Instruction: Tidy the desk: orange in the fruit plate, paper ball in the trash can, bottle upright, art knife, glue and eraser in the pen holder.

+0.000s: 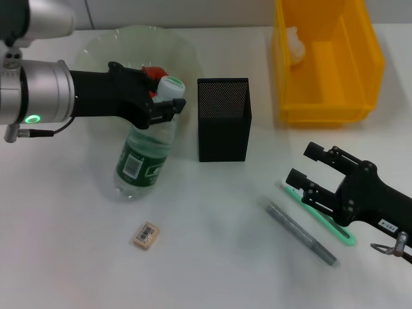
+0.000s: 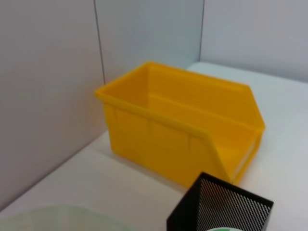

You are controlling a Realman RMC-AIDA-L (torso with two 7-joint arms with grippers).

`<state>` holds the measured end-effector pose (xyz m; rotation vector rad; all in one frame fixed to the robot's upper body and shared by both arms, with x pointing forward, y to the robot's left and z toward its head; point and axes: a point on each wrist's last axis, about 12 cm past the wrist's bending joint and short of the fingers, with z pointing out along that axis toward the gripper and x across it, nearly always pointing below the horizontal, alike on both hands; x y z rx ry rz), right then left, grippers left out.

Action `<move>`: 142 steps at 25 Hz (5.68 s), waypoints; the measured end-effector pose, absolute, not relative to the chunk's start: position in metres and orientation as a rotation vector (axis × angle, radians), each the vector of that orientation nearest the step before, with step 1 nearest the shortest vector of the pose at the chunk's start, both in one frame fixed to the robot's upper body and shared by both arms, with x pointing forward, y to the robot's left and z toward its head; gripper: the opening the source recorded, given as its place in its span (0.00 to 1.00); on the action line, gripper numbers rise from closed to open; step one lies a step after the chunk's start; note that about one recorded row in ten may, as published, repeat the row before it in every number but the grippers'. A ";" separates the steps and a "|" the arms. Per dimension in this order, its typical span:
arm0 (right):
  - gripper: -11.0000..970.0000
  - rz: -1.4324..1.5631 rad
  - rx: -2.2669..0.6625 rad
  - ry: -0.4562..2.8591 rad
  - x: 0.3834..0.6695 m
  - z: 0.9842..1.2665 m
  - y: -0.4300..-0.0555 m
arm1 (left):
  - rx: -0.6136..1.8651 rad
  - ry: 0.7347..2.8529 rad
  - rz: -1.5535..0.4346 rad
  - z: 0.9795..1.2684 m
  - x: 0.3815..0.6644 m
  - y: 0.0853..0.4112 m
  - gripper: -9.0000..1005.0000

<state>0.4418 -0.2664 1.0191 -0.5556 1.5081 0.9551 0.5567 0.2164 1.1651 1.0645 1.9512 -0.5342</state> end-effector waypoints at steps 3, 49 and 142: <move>0.71 0.956 -0.556 1.508 0.442 1.019 -0.266 | 1.046 1.948 -0.538 1.165 0.556 0.219 0.45; 0.71 0.957 -0.571 1.504 0.448 1.021 -0.263 | 0.943 1.877 -0.567 1.152 0.552 0.249 0.48; 0.71 1.201 -0.720 1.559 0.471 1.119 -0.332 | 0.970 1.459 -1.038 1.069 0.476 0.262 0.80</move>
